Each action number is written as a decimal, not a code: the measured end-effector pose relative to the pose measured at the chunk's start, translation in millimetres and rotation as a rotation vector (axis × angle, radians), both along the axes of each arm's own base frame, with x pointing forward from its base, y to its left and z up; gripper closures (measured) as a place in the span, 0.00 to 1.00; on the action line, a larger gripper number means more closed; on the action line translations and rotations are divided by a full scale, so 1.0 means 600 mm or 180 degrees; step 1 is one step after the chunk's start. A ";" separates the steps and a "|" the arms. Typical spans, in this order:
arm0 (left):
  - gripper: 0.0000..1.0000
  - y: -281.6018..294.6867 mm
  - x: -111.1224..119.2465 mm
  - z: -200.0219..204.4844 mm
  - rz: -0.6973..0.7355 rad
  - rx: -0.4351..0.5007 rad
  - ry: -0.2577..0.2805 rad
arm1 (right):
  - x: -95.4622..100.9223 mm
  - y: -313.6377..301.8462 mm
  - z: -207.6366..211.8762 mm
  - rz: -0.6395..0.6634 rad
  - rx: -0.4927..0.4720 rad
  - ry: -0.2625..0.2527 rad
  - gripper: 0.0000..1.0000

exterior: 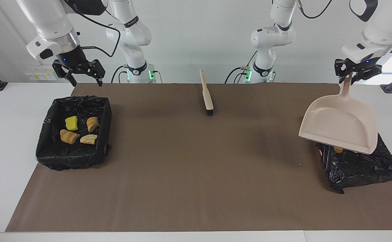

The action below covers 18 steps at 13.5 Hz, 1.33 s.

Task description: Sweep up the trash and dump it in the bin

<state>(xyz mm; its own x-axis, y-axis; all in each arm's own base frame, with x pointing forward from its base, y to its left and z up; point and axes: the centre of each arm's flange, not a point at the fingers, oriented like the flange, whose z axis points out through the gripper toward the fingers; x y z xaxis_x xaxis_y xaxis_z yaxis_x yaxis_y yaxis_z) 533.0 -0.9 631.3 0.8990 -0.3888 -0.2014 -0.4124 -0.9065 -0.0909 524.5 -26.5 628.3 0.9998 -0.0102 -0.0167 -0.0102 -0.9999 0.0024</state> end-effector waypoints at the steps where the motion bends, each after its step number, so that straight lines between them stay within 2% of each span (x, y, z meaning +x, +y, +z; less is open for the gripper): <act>1: 0.69 -0.046 -0.004 -0.020 0.0116 -0.0079 0.0024 | 0.000 0.000 0.000 0.0000 0.0000 0.0000 0.00; 4: 0.69 -0.188 -0.021 -0.079 0.0473 -0.0286 0.0012 | 0.000 0.000 0.000 0.0000 0.0001 0.0000 0.00; 10: 0.69 -0.454 -0.086 -0.210 0.0703 -0.0564 -0.0259 | 0.000 0.005 0.008 0.0018 0.0005 -0.0024 0.00; 13: 0.69 -0.569 -0.108 -0.300 0.0877 -0.0617 -0.0336 | -0.006 0.015 0.012 0.0065 0.0030 0.0067 0.00; 15: 0.69 -0.614 -0.110 -0.359 0.0897 -0.0637 -0.0333 | -0.001 0.005 0.015 0.0041 0.0050 0.0098 0.00; 18: 0.69 -0.640 -0.115 -0.400 0.0849 -0.0621 -0.0296 | 0.010 -0.005 0.024 0.0007 0.0049 0.0058 0.00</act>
<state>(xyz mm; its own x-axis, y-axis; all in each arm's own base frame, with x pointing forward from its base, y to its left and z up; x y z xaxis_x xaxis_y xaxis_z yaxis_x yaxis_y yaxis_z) 463.8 -384.9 391.4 0.9853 -0.1607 -0.0587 -0.1566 -0.9853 0.0689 530.8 -29.2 642.6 0.9994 -0.0076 -0.0352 -0.0080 -0.9999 -0.0129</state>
